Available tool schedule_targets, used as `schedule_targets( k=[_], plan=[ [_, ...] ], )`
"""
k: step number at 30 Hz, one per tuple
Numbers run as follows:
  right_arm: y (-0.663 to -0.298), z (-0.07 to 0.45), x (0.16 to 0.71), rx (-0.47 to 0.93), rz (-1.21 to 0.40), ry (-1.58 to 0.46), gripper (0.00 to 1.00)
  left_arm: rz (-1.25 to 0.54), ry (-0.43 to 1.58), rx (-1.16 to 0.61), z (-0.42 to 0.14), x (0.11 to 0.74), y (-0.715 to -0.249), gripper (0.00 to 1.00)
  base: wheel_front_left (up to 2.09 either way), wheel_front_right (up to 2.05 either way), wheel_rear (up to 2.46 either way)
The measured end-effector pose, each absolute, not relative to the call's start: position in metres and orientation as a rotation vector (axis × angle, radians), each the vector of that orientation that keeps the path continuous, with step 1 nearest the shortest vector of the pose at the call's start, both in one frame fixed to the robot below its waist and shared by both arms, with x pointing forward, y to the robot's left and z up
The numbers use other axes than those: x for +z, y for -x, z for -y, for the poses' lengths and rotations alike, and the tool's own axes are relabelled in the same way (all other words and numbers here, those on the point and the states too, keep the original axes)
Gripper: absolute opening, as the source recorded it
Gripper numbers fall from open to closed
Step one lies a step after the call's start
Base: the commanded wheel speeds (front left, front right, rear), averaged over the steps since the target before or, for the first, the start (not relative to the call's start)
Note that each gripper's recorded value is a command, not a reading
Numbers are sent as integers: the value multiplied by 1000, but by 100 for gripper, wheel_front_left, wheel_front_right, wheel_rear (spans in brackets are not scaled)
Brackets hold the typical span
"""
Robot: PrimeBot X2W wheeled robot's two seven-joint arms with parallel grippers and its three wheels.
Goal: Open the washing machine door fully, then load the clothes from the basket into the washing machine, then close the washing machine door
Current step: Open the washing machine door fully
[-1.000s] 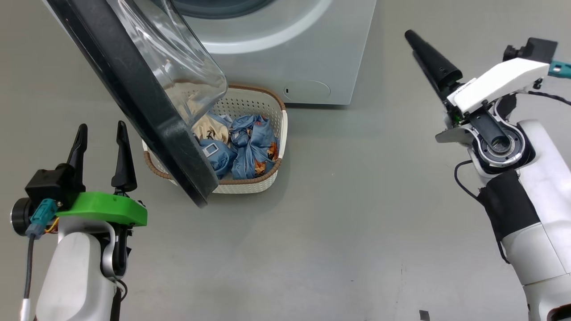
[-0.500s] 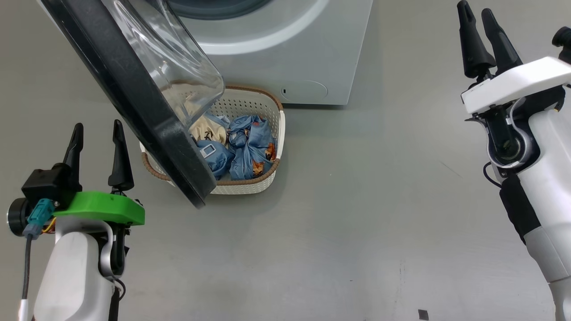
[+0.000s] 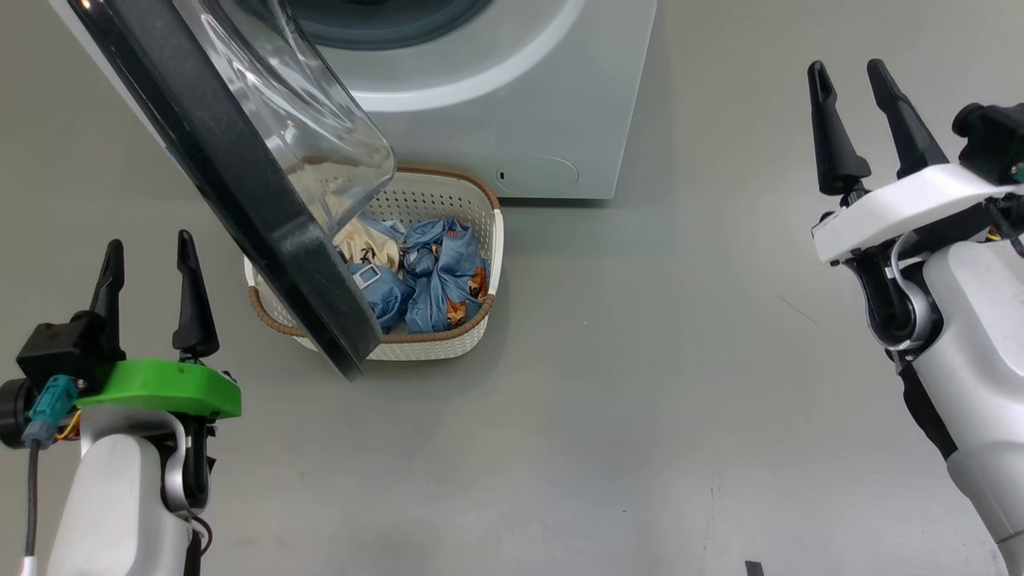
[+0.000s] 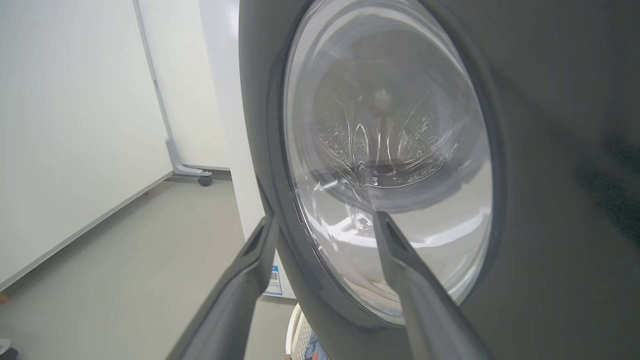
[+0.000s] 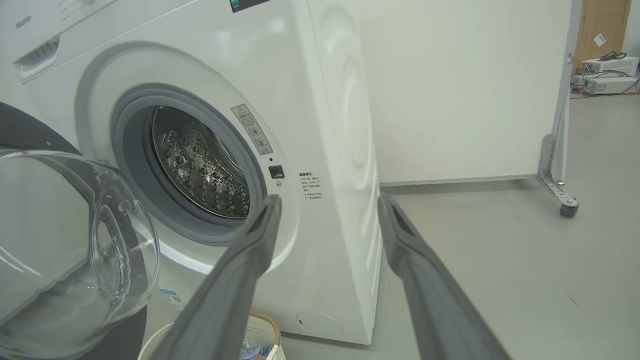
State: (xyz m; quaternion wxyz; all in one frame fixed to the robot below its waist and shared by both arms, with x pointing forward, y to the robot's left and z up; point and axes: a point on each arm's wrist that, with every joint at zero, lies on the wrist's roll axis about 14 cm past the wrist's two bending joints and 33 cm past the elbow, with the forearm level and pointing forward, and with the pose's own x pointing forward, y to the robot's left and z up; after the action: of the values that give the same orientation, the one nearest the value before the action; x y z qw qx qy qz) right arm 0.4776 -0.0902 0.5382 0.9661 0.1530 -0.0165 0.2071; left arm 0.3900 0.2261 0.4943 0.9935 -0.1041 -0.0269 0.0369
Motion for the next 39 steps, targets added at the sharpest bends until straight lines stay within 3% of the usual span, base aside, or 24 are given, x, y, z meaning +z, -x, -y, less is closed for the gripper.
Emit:
schedule_targets(
  k=[6,22,39],
  plan=[
    [-471,119,524,333,17,-207,100,63,210,61,-222,497,-391,100,0,0,0],
    [-437,153,506,194,8,-188,100,54,215,51,-217,494,-389,100,0,0,0],
    [-396,157,478,164,-52,-149,100,43,210,46,-213,491,-379,100,0,0,0]
  ],
)
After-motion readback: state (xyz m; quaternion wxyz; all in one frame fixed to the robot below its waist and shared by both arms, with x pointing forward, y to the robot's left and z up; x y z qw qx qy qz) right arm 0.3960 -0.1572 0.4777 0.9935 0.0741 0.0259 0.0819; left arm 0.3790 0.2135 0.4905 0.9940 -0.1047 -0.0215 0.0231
